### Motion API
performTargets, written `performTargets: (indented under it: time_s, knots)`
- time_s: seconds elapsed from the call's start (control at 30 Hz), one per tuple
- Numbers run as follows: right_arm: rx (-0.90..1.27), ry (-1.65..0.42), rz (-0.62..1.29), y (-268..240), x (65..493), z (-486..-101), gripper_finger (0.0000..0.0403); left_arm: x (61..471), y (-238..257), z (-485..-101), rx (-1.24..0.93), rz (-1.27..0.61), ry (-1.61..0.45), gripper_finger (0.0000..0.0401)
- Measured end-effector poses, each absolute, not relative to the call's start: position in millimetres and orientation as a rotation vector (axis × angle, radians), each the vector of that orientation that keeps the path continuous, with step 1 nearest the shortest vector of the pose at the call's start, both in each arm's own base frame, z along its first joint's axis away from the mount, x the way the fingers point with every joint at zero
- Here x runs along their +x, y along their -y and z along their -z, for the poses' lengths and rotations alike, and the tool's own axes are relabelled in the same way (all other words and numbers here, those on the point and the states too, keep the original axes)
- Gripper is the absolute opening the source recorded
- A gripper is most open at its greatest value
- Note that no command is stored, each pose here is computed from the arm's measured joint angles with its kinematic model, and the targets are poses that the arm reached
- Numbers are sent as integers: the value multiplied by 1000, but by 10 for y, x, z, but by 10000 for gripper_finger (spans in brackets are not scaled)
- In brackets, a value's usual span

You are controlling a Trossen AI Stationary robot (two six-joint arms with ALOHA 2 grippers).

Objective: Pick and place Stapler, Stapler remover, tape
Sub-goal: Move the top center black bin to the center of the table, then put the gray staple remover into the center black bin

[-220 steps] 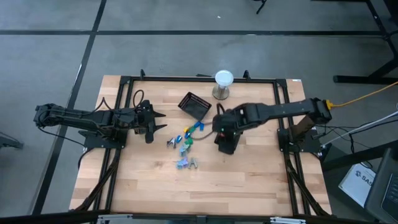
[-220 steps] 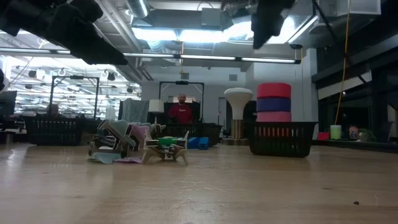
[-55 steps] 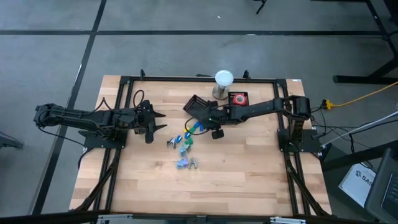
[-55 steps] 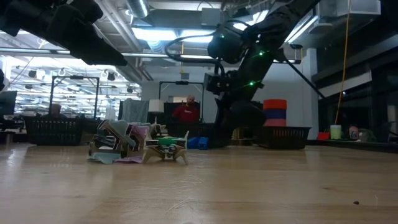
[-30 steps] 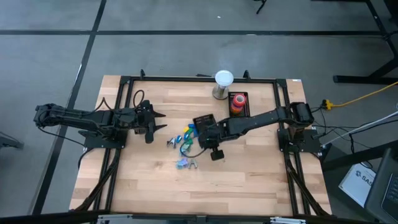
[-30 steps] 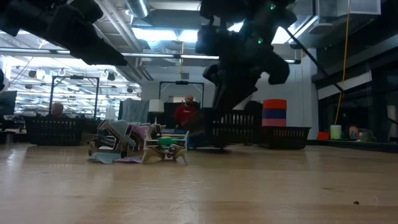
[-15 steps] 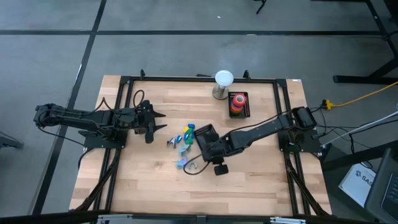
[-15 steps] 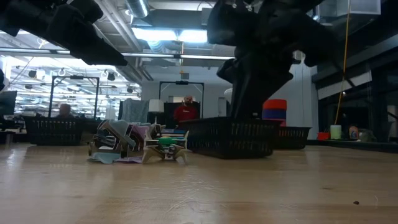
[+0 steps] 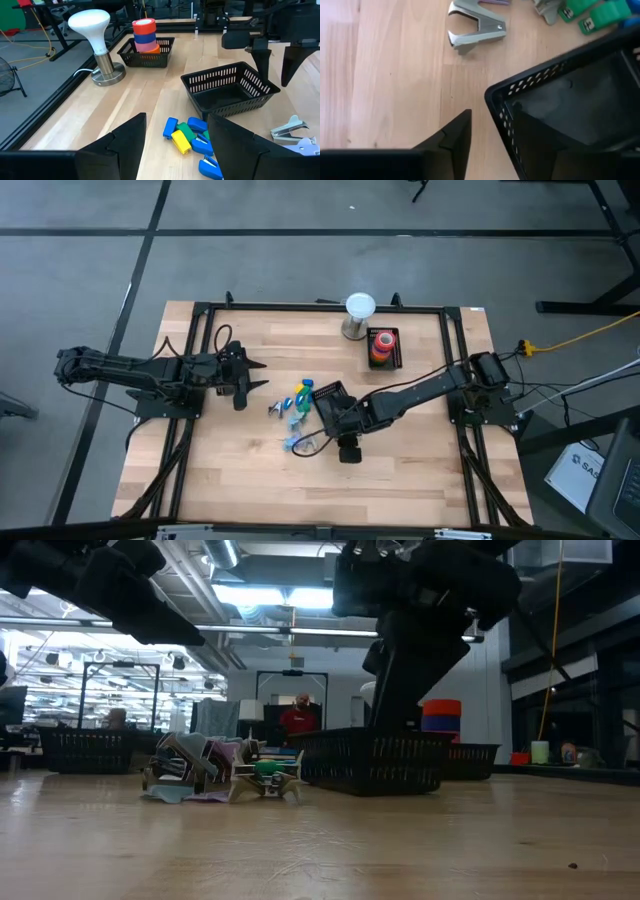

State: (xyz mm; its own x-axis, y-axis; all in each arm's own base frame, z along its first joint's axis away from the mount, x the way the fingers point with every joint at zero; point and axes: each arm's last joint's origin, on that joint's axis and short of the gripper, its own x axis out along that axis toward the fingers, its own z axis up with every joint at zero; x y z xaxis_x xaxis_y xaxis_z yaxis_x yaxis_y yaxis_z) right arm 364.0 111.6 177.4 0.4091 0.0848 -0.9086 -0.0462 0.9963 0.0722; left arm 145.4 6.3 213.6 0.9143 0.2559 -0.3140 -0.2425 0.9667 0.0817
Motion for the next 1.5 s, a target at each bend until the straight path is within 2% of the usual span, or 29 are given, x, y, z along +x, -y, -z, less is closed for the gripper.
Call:
performTargets:
  time_s: [0.2,0.4,0.7,1.27,1.5]
  knots:
    - [26,-1120,-95,-1115,3665,-1785,184,1454,-63,-2136,41,-257,-328,210]
    - [-14,-981,-155,-1149,3775,-1852,187,1454,-63,-2136,41,-257,-329,210]
    - [-268,-756,-278,-1186,3915,-1974,187,1454,-63,-2136,41,-257,-329,210]
    - [-298,-762,-288,-1180,3910,-1968,187,1454,-63,-2136,41,-257,-329,210]
    - [-357,-770,-151,-1135,3912,-1965,188,1454,-63,-2136,41,-257,-329,210]
